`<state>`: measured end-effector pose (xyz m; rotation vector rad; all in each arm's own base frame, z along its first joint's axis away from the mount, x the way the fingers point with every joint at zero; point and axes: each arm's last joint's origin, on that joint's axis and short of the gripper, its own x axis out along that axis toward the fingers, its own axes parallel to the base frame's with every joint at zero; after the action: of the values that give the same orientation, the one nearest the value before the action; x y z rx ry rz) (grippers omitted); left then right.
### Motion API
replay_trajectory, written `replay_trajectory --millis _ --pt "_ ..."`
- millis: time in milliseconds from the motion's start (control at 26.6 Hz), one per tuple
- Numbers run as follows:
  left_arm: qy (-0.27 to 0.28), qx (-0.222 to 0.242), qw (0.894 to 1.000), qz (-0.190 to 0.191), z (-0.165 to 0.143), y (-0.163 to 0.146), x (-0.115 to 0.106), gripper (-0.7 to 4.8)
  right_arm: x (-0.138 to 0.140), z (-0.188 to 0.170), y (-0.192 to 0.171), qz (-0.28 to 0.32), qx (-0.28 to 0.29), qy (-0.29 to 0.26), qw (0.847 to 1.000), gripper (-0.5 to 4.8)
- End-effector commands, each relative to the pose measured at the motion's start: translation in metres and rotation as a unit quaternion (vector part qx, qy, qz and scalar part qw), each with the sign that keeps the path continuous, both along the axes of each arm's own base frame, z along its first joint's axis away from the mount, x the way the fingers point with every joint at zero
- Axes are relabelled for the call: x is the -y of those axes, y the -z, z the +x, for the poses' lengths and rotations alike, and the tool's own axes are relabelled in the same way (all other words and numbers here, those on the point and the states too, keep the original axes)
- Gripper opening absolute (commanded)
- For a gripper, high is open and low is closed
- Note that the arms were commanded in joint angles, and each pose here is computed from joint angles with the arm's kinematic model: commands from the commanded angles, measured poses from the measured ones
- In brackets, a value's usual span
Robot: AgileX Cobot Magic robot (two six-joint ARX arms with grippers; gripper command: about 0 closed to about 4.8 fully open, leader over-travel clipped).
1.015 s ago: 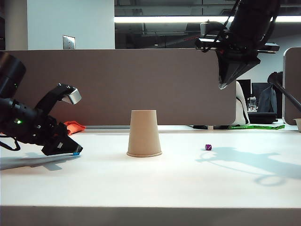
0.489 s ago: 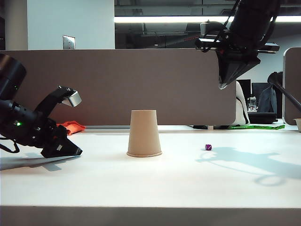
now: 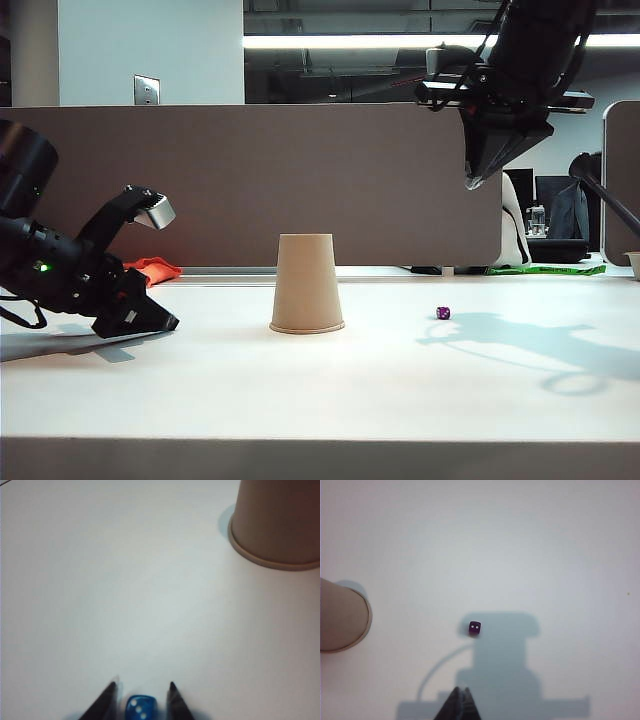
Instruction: Throw the dice onto the paper cup, compare its value with the values of the other dice on the table, place the die with the higher value on the paper cup, and take no action if both dice have the same value.
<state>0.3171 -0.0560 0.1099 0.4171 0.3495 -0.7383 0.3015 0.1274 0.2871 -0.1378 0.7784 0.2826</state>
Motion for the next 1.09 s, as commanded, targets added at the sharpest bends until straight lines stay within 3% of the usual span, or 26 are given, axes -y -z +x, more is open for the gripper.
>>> replay_trajectory --millis 38,188,451,714,827,1090 --pt "-0.002 -0.013 1.0 0.001 -0.001 0.003 0.0 1.2 0.0 0.0 -0.003 0.004 0.007 -0.001 1.0 -0.01" --pt "-0.002 -0.009 1.0 0.0 -0.001 0.002 0.0 0.51 -0.001 0.0 -0.003 0.004 0.007 -0.001 1.0 -0.01" --pt "-0.004 -0.003 1.0 -0.005 0.0 0.001 0.0 0.47 -0.001 0.0 -0.003 0.004 0.007 -0.001 1.0 -0.01" --pt "-0.017 0.079 0.993 -0.085 0.004 -0.039 0.001 0.41 -0.001 0.0 -0.003 0.005 0.009 -0.001 1.0 -0.01" --pt "0.021 0.11 0.985 -0.133 0.008 -0.066 0.004 0.16 -0.001 0.0 -0.003 0.006 0.011 -0.001 1.0 -0.01" --pt "0.076 0.129 0.976 -0.157 0.016 -0.09 0.033 0.17 -0.001 0.0 -0.003 0.006 0.012 -0.001 1.0 -0.01"
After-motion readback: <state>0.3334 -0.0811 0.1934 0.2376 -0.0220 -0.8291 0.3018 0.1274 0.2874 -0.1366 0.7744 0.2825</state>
